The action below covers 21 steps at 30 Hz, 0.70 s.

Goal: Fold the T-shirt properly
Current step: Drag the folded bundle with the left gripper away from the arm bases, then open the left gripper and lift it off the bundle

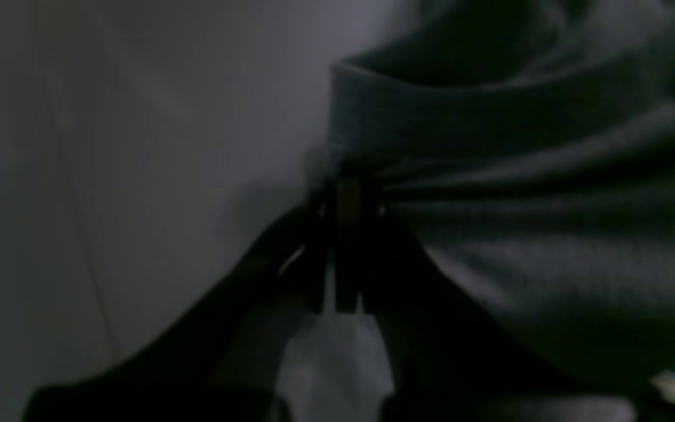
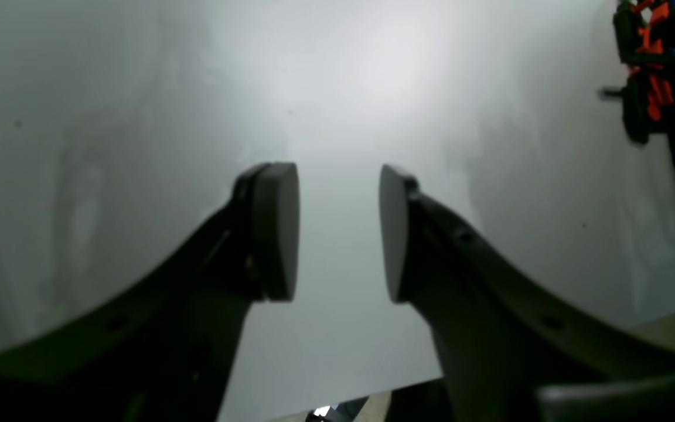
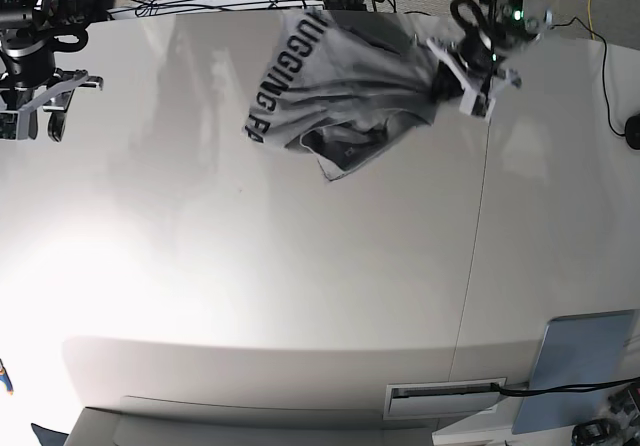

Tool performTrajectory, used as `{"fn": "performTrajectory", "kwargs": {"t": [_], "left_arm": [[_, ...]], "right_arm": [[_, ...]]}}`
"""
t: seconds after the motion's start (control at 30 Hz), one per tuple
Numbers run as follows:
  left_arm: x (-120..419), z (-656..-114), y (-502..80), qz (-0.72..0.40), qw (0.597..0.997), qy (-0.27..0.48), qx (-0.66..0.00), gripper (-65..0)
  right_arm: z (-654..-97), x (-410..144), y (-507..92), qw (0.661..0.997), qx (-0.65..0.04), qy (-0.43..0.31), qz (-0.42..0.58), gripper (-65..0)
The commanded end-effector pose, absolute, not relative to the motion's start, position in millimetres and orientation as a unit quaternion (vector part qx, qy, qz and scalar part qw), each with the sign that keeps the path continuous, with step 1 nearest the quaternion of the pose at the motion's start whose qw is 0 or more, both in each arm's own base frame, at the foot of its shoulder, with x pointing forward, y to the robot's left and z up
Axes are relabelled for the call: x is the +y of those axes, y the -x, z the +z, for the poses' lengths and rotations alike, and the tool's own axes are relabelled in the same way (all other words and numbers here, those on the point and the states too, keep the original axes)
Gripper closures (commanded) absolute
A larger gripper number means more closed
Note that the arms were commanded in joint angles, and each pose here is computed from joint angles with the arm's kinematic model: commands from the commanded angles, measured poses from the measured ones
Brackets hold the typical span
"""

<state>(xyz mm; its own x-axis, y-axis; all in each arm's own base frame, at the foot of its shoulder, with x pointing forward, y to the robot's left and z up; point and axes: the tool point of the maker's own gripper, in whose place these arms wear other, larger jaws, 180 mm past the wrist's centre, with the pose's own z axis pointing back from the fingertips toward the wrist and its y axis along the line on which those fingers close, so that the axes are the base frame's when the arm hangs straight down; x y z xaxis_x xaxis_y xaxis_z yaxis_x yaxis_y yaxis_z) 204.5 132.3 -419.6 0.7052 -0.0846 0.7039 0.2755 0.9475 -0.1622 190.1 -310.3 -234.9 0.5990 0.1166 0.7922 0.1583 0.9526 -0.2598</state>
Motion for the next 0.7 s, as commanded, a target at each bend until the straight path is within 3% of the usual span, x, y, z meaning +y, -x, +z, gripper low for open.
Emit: {"fn": "performTrajectory", "kwargs": {"t": [0.0, 0.17, 0.37, 0.67], "left_arm": [[138, -412, -221, -0.101, 0.906, 0.119, -0.394, 0.0], [148, -417, -271, -0.089, 0.893, 0.116, -0.426, 0.0], [128, -404, -318, -0.145, 0.862, 0.171, -0.455, 0.0], [130, -369, -365, -0.150, 0.838, 0.165, -0.498, 0.0]], "right_arm": [[-224, -310, -194, 0.871, -0.464, 0.161, -0.004, -23.0], [-224, -310, -194, 0.871, -0.464, 0.161, -0.004, -23.0], [-224, -310, -194, 0.871, -0.464, 0.161, -0.004, -23.0], [-224, -310, -193, 0.871, -0.464, 0.160, -0.006, -23.0]]}}
